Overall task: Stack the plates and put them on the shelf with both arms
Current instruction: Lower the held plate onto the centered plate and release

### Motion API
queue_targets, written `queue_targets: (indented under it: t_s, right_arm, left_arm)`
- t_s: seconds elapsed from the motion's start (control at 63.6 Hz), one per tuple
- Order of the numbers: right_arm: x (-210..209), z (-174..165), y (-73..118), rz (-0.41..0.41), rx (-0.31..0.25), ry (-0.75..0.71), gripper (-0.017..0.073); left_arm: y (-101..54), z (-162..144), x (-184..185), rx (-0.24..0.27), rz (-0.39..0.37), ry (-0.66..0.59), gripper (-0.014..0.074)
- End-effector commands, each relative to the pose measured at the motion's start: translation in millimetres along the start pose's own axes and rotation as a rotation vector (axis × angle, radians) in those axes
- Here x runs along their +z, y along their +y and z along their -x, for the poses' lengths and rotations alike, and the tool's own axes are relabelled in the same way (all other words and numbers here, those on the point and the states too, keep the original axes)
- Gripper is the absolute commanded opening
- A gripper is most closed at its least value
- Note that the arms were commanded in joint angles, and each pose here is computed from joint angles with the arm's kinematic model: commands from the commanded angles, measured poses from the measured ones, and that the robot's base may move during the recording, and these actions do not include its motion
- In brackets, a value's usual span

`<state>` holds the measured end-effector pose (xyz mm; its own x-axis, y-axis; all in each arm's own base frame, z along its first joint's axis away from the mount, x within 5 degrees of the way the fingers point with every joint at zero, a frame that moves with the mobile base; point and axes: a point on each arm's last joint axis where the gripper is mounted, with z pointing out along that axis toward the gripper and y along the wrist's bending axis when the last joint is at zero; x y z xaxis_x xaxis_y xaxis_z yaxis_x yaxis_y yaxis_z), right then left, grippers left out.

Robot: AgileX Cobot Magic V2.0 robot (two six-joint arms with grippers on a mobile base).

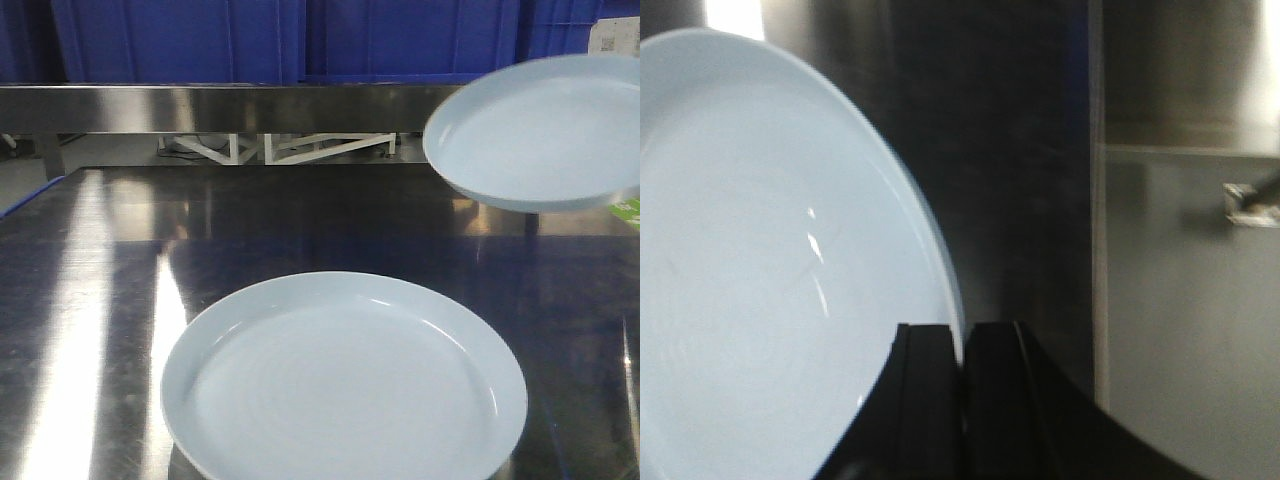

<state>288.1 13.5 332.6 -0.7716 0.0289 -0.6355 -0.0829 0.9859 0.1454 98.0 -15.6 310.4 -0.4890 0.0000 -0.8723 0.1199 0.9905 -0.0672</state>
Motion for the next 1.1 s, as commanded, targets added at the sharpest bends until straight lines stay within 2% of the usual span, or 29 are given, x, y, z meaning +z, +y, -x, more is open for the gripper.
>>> queue_targets:
  t_s: [0.0,0.079,0.189,0.299,0.409,0.707,1.085]
  right_arm:
    - [-38,7,28.8,0.122,-0.046,-0.133,0.0057]
    - [-46,0,56.2,0.242,-0.1,-0.105,0.0057]
    - [-43,-14,87.0,0.356,-0.186,-0.007,0.0057]
    - [-32,-27,111.9,0.418,-0.257,0.075,0.0057]
    - [-13,-39,127.1,0.44,-0.291,0.143,0.0057]
    - [55,-69,124.3,0.359,-0.306,0.328,0.0057]
    - [65,-70,124.5,0.349,-0.299,0.329,0.0061]
  left_arm:
    - [-1.1,15,-5,-0.011,-0.008,-0.104,0.0084]
    - [-1.1,15,-5,-0.011,-0.008,-0.104,0.0084]
    - [-1.1,15,-5,-0.011,-0.008,-0.104,0.0084]
    - [-1.1,15,-5,-0.011,-0.008,-0.104,0.0084]
    - [-1.1,15,-5,-0.011,-0.008,-0.104,0.0084]
    - [-1.1,15,-5,-0.011,-0.008,-0.104,0.0084]
    - [-1.1,15,-5,-0.011,-0.008,-0.104,0.0084]
